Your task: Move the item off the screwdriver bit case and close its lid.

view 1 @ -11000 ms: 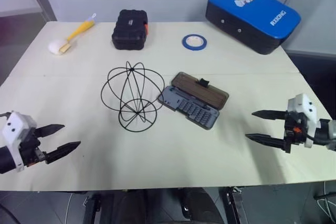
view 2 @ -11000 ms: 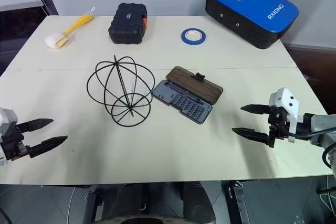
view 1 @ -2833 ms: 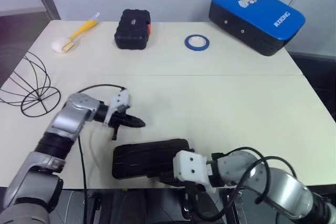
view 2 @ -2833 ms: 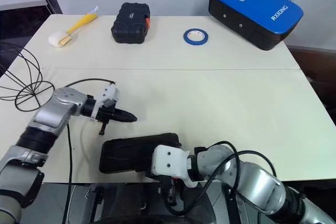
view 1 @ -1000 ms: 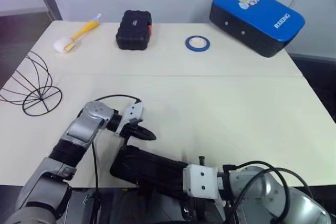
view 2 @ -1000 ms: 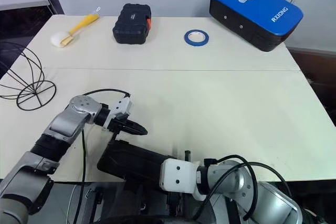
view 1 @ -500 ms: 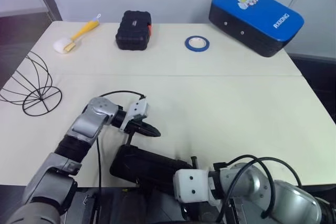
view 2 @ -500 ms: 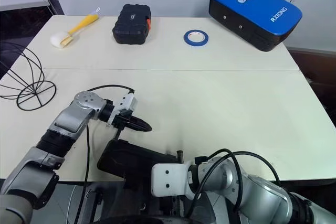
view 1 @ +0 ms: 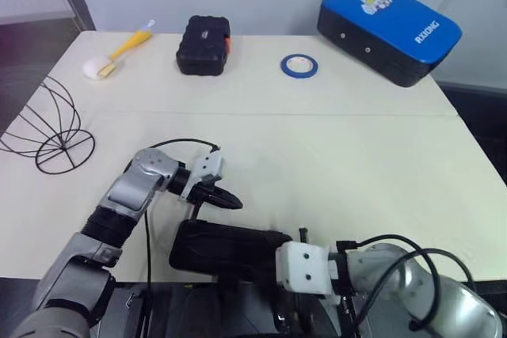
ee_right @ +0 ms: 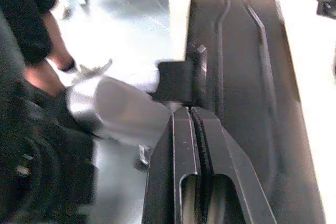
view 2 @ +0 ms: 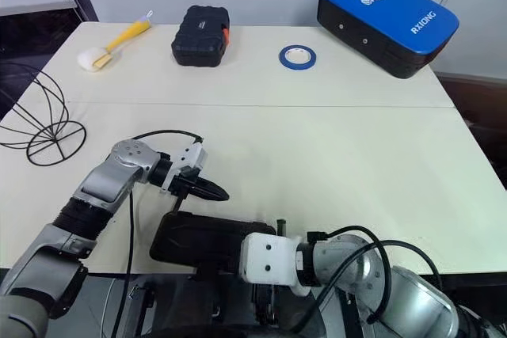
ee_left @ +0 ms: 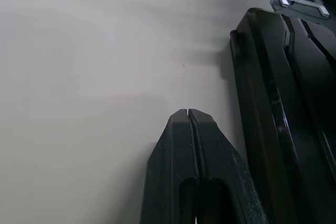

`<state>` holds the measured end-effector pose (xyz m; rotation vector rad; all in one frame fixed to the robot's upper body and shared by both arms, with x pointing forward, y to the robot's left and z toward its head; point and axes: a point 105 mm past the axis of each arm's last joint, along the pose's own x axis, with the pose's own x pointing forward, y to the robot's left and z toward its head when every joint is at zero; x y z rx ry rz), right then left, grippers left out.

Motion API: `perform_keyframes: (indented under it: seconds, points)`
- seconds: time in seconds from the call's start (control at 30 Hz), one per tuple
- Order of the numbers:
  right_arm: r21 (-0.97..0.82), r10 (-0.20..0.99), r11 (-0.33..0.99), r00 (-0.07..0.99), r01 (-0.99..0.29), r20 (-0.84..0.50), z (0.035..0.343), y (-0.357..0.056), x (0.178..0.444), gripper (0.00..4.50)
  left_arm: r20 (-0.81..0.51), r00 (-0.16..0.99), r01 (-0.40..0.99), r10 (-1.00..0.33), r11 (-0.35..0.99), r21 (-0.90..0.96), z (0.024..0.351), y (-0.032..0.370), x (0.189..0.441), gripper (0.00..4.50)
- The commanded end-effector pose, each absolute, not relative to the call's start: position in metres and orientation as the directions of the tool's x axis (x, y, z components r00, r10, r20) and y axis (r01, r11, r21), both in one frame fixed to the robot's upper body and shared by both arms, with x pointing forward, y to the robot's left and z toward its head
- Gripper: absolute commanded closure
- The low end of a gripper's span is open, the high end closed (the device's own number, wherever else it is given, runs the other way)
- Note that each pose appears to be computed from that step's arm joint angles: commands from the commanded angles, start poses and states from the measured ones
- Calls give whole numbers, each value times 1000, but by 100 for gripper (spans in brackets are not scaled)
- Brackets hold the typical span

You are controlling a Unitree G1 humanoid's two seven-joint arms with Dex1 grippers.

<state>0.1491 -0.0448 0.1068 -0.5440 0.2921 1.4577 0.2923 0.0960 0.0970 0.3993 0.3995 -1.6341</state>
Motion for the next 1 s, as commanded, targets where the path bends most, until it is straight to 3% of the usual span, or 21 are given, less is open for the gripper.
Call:
perform_keyframes:
  seconds: [0.03,0.4,1.0]
  points:
    - [-157,893,-78,1,-984,-449,118,-34,127,444,-475,-107,993,-873,-119,-5,101,93,293,450]
    - [-91,876,-82,-29,-992,-481,106,-7,119,444,-511,-157,984,-845,-175,-13,91,89,289,450]
    - [-242,764,-175,23,-954,-645,92,11,123,444,-498,-195,977,-845,-211,-26,91,75,283,450]
